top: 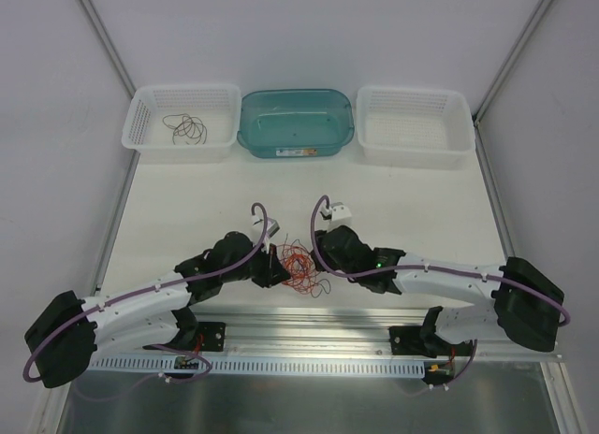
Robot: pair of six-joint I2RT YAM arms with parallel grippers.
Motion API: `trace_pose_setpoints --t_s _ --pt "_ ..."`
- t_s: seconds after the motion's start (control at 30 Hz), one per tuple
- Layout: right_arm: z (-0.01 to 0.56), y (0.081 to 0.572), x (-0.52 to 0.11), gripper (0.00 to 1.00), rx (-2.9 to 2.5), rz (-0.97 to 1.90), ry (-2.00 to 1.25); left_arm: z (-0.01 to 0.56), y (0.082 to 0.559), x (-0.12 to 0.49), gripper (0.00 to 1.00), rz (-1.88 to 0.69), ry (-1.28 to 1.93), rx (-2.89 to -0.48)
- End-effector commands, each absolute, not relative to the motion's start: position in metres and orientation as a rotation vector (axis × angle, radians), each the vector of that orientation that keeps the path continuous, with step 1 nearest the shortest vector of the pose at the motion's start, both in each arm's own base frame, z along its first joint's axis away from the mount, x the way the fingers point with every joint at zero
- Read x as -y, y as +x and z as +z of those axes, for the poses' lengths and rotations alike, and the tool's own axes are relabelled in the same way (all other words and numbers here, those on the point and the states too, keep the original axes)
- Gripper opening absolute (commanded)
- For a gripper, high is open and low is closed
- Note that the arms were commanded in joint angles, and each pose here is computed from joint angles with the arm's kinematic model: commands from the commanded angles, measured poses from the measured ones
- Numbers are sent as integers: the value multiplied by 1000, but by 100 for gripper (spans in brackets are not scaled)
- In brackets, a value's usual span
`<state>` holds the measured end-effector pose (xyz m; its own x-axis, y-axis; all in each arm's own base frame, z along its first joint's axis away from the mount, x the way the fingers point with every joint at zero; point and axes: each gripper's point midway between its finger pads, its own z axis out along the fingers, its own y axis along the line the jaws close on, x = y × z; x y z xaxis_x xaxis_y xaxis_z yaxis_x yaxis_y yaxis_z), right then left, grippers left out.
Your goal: Untangle the cables
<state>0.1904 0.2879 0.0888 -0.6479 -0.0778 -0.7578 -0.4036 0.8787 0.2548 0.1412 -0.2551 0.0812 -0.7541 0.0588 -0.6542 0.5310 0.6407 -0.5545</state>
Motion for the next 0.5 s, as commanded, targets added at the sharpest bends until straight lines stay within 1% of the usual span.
trace_pose_setpoints --t_s 0.0,0.27,0.33,0.4,0.47 --pt "94 196 -301 38 -2204 578 -348 109 142 270 0 -1103 498 -2155" --pt "79 197 -307 37 -2231 592 -369 110 142 267 0 -1097 490 -2140" --pt "76 197 -306 33 -2237 588 -368 111 142 267 0 -1098 488 -2135" --pt "76 198 -305 32 -2236 587 -362 110 141 266 0 -1099 495 -2137" --pt "76 199 -305 28 -2236 585 -359 108 141 266 0 -1097 495 -2142"
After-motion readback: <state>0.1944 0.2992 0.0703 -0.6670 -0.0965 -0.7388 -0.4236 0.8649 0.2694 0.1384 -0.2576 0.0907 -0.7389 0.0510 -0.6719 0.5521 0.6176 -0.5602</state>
